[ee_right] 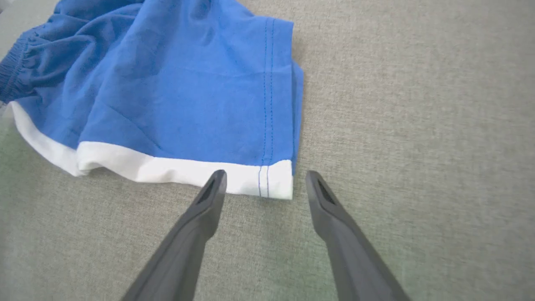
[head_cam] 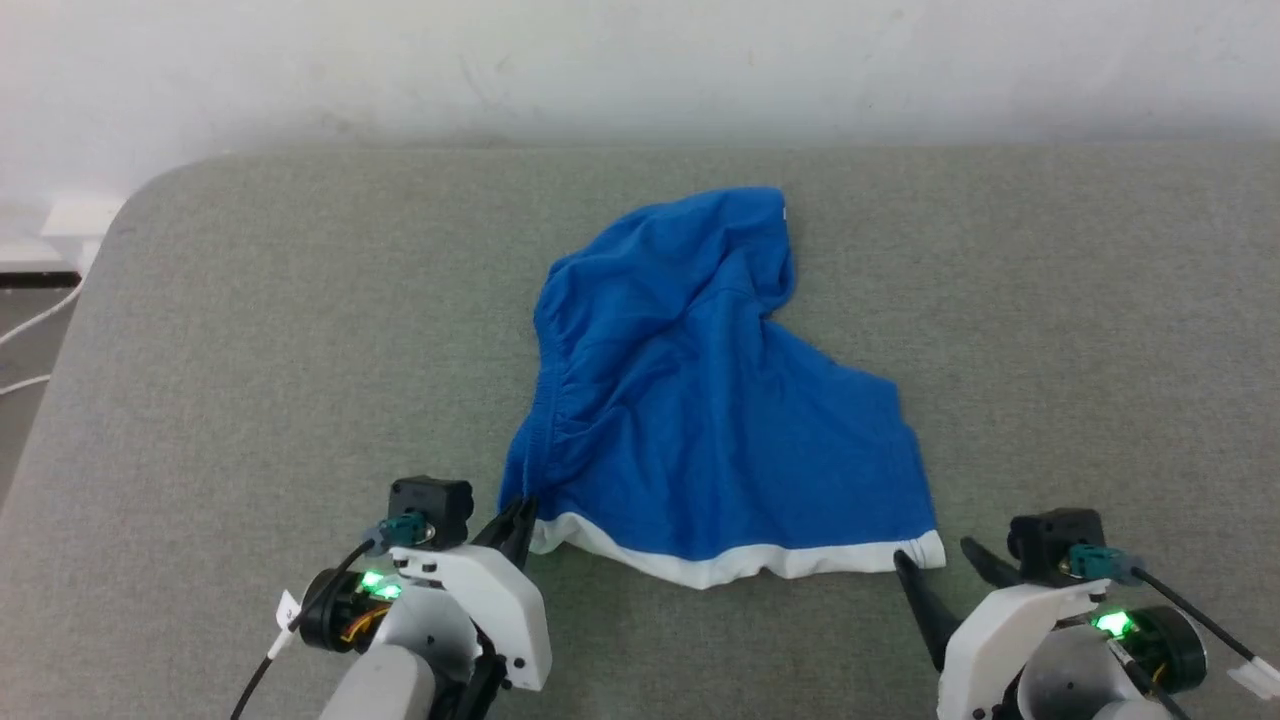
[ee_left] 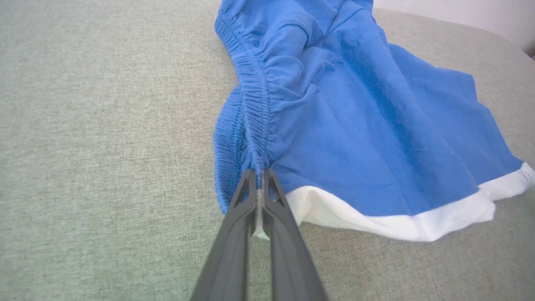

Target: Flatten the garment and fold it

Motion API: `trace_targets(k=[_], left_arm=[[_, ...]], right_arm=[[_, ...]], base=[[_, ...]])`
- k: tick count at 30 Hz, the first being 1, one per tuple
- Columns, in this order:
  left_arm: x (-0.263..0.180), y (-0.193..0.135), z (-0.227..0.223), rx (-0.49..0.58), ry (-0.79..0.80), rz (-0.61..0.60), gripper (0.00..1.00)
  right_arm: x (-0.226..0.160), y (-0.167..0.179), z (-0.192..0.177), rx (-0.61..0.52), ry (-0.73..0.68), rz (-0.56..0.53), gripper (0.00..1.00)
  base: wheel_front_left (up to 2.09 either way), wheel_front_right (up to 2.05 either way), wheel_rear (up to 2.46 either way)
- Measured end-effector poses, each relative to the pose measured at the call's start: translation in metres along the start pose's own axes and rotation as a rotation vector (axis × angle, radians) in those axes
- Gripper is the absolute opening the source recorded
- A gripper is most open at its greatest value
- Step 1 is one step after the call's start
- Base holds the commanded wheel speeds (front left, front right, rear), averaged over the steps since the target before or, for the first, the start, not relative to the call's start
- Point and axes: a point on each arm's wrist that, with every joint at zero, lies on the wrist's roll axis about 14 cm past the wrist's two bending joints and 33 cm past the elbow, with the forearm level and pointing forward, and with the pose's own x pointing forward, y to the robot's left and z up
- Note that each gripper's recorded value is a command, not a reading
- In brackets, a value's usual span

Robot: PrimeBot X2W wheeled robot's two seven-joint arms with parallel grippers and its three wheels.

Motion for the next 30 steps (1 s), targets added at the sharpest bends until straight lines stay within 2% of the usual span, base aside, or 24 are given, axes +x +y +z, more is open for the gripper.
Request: trace_targets(k=[7,8,9,11,17,21,25,30], left_arm=[[0.001,0.002,-0.005,-0.024,0.005,0.008,0.00],[0.001,0.003,-0.005,-0.027,0.004,0.009,0.00],[0.001,0.003,-0.006,-0.028,0.004,0.010,0.00],[0.000,0.004,-0.007,-0.029,0.007,0.012,0.00],[-0.003,0.000,0.004,-0.047,-0.036,-0.007,0.00],[-0.003,-0.012,0.035,-0.215,-0.126,-0.074,0.00],[0.002,-0.027,0.090,-0.299,-0.228,-0.182,0.00],[0.014,-0.034,0.183,-0.320,-0.367,-0.288,0.00]], right_arm=[[0.015,-0.001,-0.025,-0.014,0.149,0.003,1.00],[0.017,0.000,-0.024,-0.015,0.155,0.007,0.90],[0.018,0.001,-0.023,-0.018,0.159,0.011,0.40],[0.019,0.003,-0.020,-0.020,0.152,0.016,0.00],[0.013,0.003,-0.003,0.001,0.089,0.018,0.00],[0.006,-0.004,0.031,0.004,-0.010,-0.003,0.00],[0.004,-0.015,0.100,-0.084,-0.152,-0.047,0.00],[0.007,-0.031,0.197,-0.228,-0.300,-0.084,0.00]], base=[[0.00,0.00,0.00],[0.00,0.00,0.00],[0.00,0.00,0.00],[0.00,0.00,0.00],[0.00,0.00,0.00],[0.00,0.00,0.00],[0.00,0.00,0.00],[0.00,0.00,0.00]])
